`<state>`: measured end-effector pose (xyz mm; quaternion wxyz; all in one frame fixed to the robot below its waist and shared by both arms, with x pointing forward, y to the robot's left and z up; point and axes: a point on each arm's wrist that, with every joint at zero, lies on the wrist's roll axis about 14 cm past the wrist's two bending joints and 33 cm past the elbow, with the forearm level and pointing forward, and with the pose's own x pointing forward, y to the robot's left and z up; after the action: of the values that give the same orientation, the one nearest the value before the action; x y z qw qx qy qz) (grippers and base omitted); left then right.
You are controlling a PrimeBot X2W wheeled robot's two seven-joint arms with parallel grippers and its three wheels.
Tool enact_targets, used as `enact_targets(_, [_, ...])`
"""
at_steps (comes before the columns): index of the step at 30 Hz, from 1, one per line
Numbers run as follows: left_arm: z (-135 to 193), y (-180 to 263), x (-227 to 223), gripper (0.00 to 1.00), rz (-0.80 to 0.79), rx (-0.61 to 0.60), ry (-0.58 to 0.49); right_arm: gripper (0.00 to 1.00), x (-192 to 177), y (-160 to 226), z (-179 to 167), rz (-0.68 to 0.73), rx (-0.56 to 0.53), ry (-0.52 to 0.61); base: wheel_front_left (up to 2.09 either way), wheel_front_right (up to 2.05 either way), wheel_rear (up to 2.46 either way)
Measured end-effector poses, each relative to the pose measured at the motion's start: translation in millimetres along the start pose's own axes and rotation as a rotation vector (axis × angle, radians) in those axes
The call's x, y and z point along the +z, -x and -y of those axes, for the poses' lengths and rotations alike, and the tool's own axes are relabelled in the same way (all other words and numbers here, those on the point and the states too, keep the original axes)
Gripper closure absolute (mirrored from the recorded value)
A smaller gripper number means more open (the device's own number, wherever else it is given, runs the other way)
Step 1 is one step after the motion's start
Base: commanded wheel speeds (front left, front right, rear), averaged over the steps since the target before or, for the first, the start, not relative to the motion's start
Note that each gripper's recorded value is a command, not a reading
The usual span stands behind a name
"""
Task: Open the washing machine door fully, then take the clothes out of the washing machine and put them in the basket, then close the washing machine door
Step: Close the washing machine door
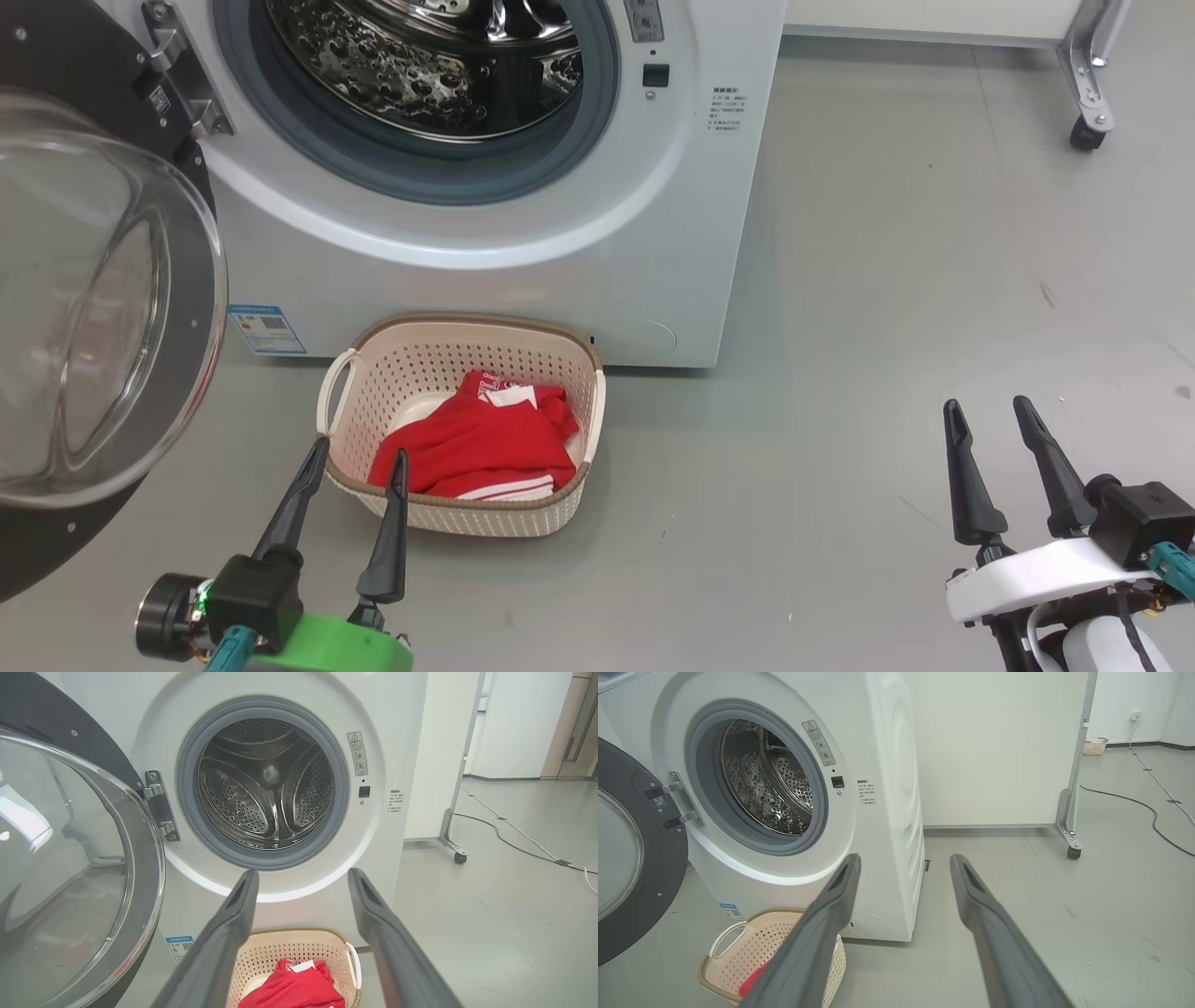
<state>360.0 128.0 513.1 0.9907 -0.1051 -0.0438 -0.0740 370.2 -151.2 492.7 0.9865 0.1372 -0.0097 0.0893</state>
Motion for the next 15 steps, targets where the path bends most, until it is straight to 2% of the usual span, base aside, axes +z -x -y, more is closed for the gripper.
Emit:
enact_targets(10, [1.6,0.2,-1.3,0.00,-0.004,-0.008,-0.008,0.00,-2.4,-1.0,-2.3,-0.007,0.007,-0.002,-0.96,0.96,0.00])
enact_targets(12, [4.8,0.7,-2.3,0.00,-0.006,-0.016,0.045,0.00,-2.9,-1.0,-2.9,-0.009,0.009,-0.002,-0.72,0.72,0.00])
enact_targets(15, [4.6,1.2,-2.8,0.00,-0.007,-0.011,0.069,0.00,-3.2,-1.1,-2.9,-0.009,0.009,-0.002,-0.64,0.64,0.00])
